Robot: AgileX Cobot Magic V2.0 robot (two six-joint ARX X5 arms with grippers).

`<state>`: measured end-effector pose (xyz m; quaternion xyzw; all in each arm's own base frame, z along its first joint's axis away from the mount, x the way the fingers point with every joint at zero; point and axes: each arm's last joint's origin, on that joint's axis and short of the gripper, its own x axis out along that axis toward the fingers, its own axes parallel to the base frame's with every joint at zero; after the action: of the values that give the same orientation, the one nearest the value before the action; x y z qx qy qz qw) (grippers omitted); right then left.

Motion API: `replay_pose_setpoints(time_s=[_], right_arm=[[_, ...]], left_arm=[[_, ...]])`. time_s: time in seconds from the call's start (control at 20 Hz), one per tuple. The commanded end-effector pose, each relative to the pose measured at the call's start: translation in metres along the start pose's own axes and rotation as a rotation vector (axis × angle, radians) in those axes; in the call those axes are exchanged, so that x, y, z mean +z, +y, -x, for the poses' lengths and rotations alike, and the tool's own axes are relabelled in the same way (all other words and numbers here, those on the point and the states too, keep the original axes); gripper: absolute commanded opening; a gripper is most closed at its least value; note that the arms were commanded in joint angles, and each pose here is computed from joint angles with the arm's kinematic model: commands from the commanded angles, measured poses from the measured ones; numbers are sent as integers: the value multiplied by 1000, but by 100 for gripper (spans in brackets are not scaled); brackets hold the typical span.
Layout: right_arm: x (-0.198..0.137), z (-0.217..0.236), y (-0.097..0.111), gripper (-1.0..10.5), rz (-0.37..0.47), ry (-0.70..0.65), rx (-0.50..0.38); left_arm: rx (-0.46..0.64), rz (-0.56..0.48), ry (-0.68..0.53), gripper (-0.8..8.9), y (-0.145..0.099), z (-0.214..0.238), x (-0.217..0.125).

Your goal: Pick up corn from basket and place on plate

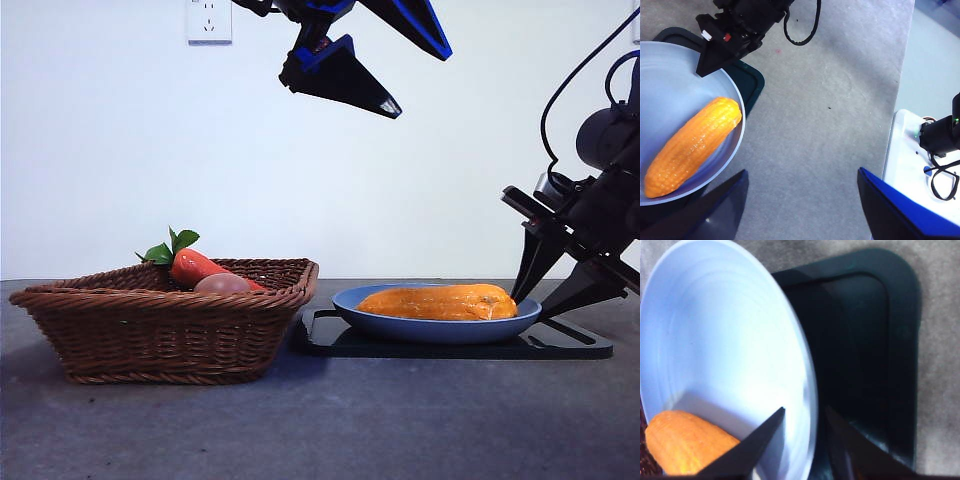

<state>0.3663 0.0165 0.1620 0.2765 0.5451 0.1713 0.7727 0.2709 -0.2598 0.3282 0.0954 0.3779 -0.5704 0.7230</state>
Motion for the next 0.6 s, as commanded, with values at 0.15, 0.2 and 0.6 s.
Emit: replay_pose_setpoints(time_s=[0.15, 0.2, 0.6], right_arm=[[7, 18, 6, 182, 3, -36, 1], [6, 28, 8, 182, 14, -51, -6], [-38, 115, 65, 182, 247, -61, -47]], left_arm=[[-1, -27, -23, 352, -3, 3, 7], [-1, -27, -23, 352, -3, 3, 7], [2, -20, -19, 351, -2, 4, 6]])
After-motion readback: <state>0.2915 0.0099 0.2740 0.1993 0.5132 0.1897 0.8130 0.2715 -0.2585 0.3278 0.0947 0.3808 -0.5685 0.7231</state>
